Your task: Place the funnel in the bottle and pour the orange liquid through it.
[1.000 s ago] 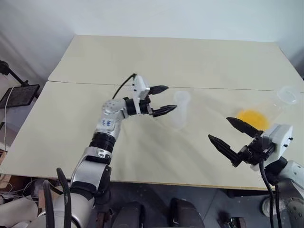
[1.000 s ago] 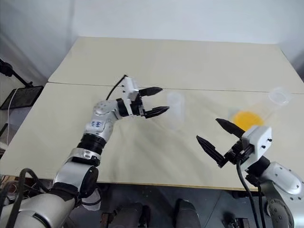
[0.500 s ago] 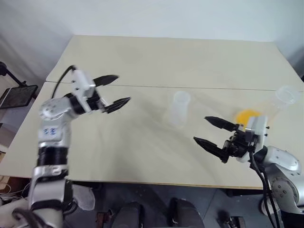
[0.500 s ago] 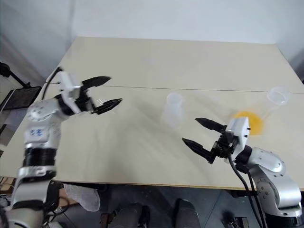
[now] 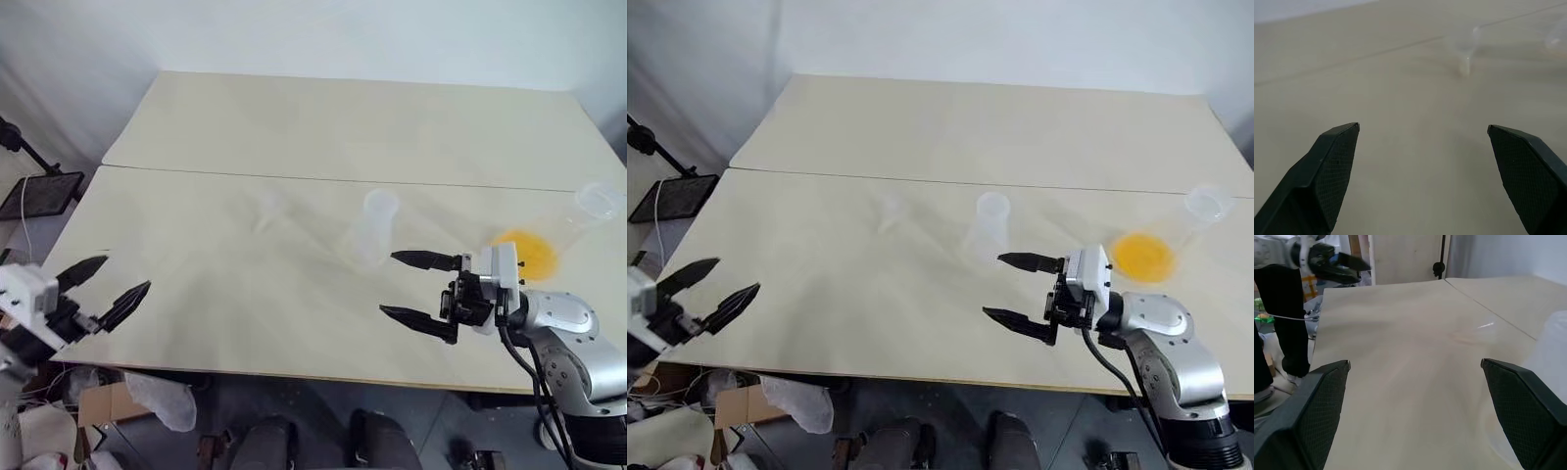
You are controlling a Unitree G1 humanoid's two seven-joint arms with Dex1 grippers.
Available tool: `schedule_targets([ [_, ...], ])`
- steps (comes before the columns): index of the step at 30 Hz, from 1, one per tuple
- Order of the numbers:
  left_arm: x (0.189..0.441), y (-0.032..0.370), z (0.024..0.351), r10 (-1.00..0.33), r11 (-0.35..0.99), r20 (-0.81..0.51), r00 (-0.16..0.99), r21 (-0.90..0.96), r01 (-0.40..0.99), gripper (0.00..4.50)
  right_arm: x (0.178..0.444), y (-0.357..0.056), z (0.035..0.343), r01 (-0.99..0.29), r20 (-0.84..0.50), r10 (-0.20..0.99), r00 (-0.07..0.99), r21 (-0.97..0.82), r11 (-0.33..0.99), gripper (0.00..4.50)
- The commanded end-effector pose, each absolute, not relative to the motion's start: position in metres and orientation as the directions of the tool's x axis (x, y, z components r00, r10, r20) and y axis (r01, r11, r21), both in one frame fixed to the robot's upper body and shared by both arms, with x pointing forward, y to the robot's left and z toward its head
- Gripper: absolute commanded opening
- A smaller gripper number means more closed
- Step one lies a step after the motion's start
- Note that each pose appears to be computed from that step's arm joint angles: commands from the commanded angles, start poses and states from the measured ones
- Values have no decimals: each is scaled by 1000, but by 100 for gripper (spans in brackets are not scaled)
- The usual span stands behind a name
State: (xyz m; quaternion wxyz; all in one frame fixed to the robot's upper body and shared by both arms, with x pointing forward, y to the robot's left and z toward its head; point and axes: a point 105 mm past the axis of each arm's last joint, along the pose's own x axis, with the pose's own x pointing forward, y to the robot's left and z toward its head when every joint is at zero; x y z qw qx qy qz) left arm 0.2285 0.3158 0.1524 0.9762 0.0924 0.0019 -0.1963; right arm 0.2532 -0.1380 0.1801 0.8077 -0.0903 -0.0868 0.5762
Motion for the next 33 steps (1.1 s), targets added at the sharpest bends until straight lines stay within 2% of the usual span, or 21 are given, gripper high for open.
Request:
schedule_targets([
  [1, 221, 311, 159, -386, 909, -16, 922, 166, 383, 446, 252, -144, 186, -903, 43, 945, 323, -284, 322, 450],
  [6, 239, 290, 157, -430, 895, 5, 903, 136, 426, 446, 253, -150, 183, -895, 29, 937, 349, -288, 342, 450],
  [11, 267, 238, 156, -565, 819, -11, 825, 108, 563, 446, 251, -159, 177, -878, 14, 917, 398, -283, 385, 450],
  [15, 285, 209, 161, -613, 787, -6, 790, 74, 612, 446, 248, -162, 175, -869, 14, 906, 423, -278, 410, 450],
  [19, 297, 172, 153, -663, 747, -44, 747, 20, 664, 446, 243, -160, 171, -867, 17, 902, 432, -267, 421, 450],
  [23, 307, 163, 151, -662, 748, -39, 749, 40, 663, 446, 242, -158, 171, -865, 22, 899, 437, -263, 427, 450],
  [30, 349, 156, 144, -570, 822, -3, 822, 15, 570, 446, 239, -155, 169, -869, 34, 896, 442, -233, 437, 450],
  [33, 351, 148, 143, -595, 804, 8, 804, 14, 595, 446, 237, -156, 168, -867, 28, 895, 446, -233, 440, 450],
])
